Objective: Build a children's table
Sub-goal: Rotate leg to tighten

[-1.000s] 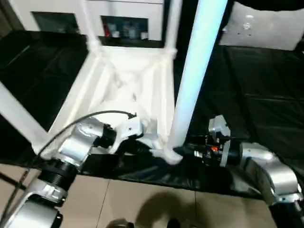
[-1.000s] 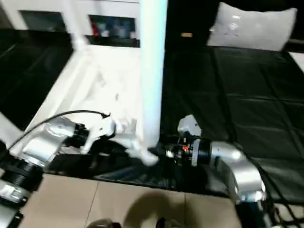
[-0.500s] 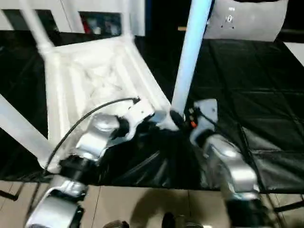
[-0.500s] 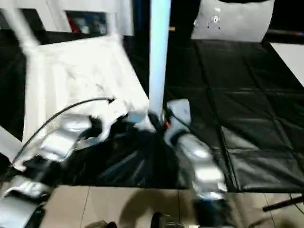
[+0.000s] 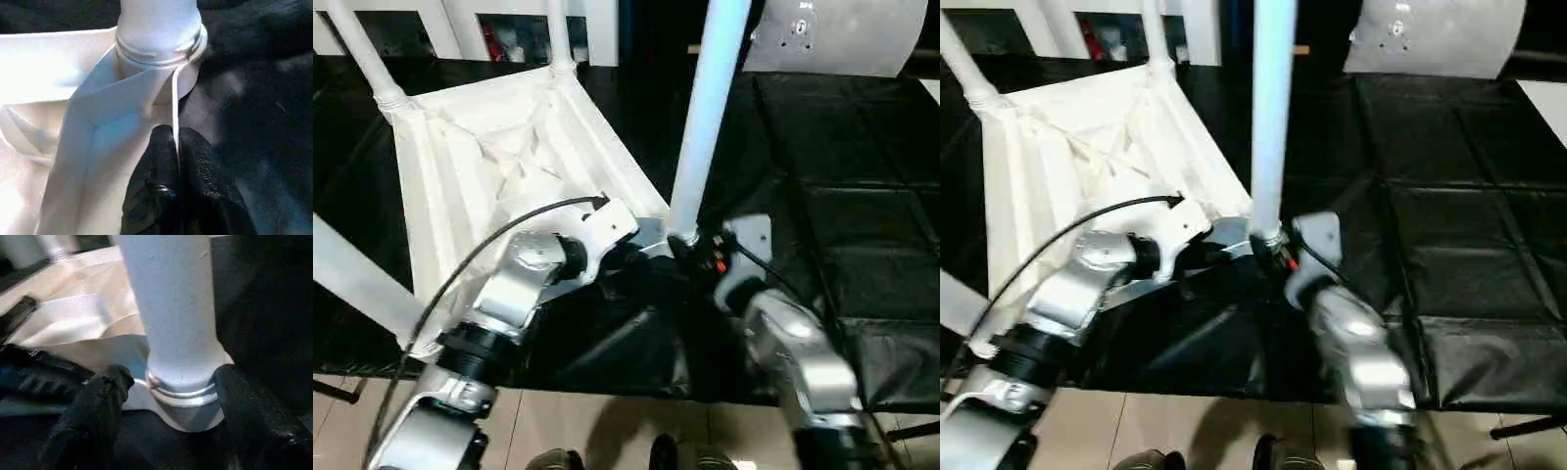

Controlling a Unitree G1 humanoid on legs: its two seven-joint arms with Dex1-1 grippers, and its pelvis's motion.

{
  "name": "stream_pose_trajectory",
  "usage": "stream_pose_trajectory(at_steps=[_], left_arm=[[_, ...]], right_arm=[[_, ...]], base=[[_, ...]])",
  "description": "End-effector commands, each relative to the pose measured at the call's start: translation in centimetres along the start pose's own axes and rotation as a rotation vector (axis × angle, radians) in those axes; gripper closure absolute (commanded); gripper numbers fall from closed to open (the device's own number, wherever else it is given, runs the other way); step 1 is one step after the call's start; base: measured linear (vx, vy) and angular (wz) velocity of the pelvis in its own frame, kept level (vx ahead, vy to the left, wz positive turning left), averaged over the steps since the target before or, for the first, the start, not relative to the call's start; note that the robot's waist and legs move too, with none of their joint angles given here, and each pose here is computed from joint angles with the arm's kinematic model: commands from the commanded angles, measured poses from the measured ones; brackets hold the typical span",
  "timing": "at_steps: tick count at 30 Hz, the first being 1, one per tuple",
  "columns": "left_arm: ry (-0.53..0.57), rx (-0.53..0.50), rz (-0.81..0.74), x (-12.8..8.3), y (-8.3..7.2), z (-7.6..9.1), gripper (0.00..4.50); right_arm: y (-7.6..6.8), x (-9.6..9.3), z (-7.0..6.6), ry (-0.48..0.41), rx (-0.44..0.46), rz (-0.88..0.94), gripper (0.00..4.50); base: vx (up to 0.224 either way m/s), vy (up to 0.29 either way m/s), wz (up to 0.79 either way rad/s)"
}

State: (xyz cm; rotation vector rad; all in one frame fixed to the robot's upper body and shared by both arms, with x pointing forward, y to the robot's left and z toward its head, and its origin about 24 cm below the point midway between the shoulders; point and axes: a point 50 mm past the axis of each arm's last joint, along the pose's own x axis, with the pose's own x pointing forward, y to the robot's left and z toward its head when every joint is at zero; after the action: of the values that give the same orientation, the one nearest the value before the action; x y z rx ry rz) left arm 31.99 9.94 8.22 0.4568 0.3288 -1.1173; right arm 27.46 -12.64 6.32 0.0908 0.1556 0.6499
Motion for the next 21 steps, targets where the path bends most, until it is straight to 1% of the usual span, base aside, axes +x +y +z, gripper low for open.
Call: stream_pose_trajectory(at_steps=[1,3,4,6,8,10,14,16,17,18,20,21], left_arm=[[0.000,0.043,-0.166,0.6,-1.9,-0.5,4.50],[0.022,0.070,-0.225,-0.1,-2.1,-1.1,4.50],[0.024,0.074,-0.238,-0.2,-2.1,-1.2,4.50],[0.015,0.084,-0.299,-0.7,-2.3,-1.5,4.50],[0.019,0.087,-0.393,-1.5,-2.6,-1.9,4.50],[0.022,0.087,-0.443,-2.0,-2.7,-2.1,4.50],[0.051,0.122,-0.544,-2.7,-2.8,-2.4,4.50],[0.065,0.142,-0.578,-2.9,-2.8,-2.5,4.50],[0.065,0.142,-0.578,-2.9,-2.8,-2.5,4.50],[0.075,0.170,-0.608,-2.9,-2.8,-2.5,4.50],[0.079,0.187,-0.625,-2.9,-2.7,-2.4,4.50],[0.079,0.192,-0.631,-2.8,-2.6,-2.3,4.50]], right_arm=[[0.5,-0.5,0.2,0.009,-0.029,0.147,1.08],[-0.3,-1.5,0.4,0.031,-0.071,0.234,0.96],[-0.5,-1.7,0.5,0.034,-0.079,0.252,0.86],[-0.9,-2.2,1.1,0.030,-0.076,0.321,0.68],[-1.5,-2.8,2.0,0.045,-0.099,0.429,0.55],[-1.7,-3.0,2.3,0.064,-0.122,0.486,0.26],[-1.7,-3.1,2.6,0.111,-0.189,0.623,0.24],[-1.6,-3.0,2.8,0.129,-0.187,0.690,0.24],[-1.6,-3.0,2.8,0.129,-0.187,0.690,0.24],[-1.3,-2.9,2.9,0.159,-0.183,0.779,0.24],[-1.1,-2.7,2.9,0.186,-0.179,0.839,0.52],[-1.0,-2.6,2.9,0.200,-0.170,0.860,0.52]], base=[[0.000,0.000,0.00],[0.000,0.000,0.00],[0.000,0.000,0.00],[0.000,0.000,0.00],[0.000,0.000,0.00],[0.000,0.000,0.00],[0.000,0.000,0.00],[0.000,0.000,0.00],[0.000,0.000,0.00],[0.000,0.000,0.00],[0.000,0.000,0.00],[0.000,0.000,0.00]])
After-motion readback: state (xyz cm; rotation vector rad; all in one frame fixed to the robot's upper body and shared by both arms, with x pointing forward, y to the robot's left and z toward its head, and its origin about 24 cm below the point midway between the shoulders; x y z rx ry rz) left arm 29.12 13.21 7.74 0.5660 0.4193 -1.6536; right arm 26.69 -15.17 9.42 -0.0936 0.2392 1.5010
